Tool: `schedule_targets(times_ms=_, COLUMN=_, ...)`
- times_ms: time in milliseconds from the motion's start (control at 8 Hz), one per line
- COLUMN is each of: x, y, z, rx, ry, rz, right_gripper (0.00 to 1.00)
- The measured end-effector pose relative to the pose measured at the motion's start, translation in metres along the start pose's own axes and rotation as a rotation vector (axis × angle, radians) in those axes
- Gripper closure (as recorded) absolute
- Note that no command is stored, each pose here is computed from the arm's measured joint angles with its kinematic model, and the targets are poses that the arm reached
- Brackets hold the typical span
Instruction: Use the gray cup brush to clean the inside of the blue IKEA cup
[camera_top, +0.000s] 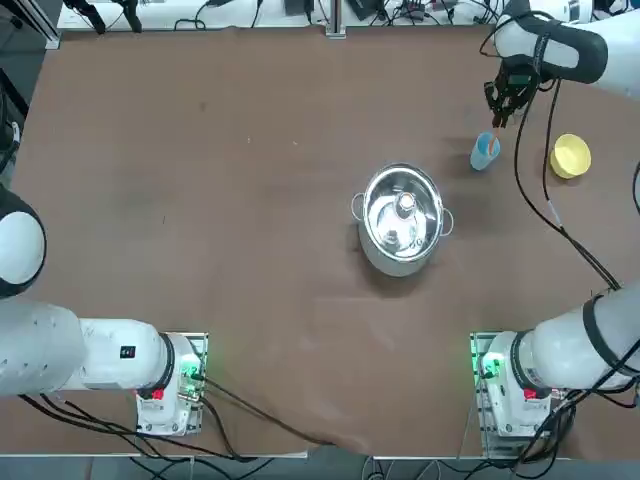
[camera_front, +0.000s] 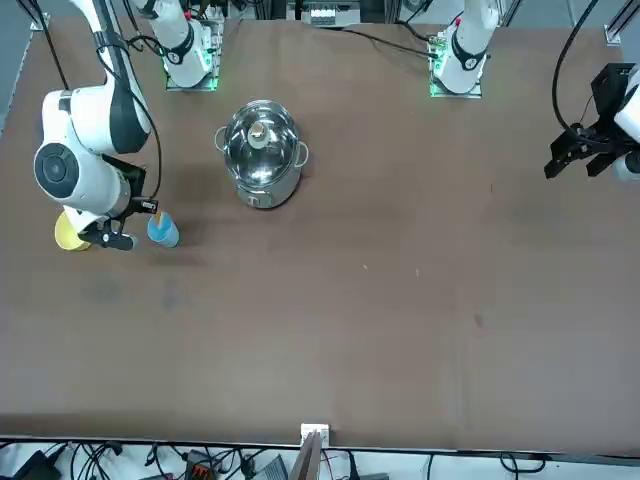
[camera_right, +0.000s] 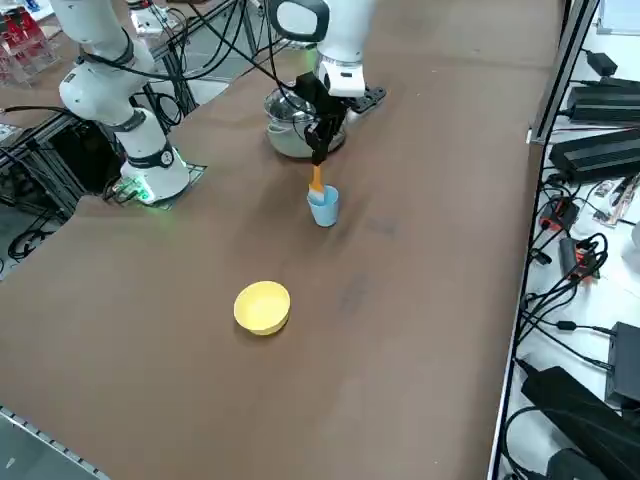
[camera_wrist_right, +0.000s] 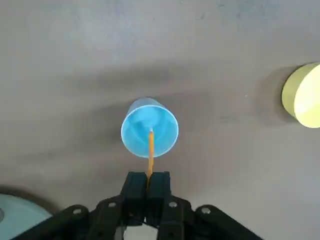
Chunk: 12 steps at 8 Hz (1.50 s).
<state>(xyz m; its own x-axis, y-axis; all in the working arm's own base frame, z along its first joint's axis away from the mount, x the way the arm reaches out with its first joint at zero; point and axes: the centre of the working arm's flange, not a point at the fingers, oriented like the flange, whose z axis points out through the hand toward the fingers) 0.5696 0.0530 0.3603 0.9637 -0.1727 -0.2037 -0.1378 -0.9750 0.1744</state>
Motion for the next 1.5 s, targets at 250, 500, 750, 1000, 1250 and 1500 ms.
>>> schedule_targets(times_ms=250, x=0.004, y=-0.001, z=0.006, rx=-0.01, ry=0.009, rz=-0.007, right_gripper=0.97)
schedule_targets(times_ms=500, x=0.009, y=0.007, z=0.013, rx=-0.023, ry=0.005, rz=0.002, right_gripper=0.97)
schedule_targets(times_ms=750, x=0.015, y=0.008, z=0.018, rx=-0.02, ry=0.008, rz=0.007, right_gripper=0.97)
schedule_targets(times_ms=1000, x=0.022, y=0.004, z=0.018, rx=-0.011, ry=0.028, rz=0.01, right_gripper=0.97)
schedule_targets(times_ms=1250, x=0.026, y=0.001, z=0.018, rx=0.001, ry=0.034, rz=0.023, right_gripper=0.97)
schedule_targets(times_ms=1500, x=0.026, y=-0.008, z=0.016, rx=0.022, ry=0.039, rz=0.038, right_gripper=0.97)
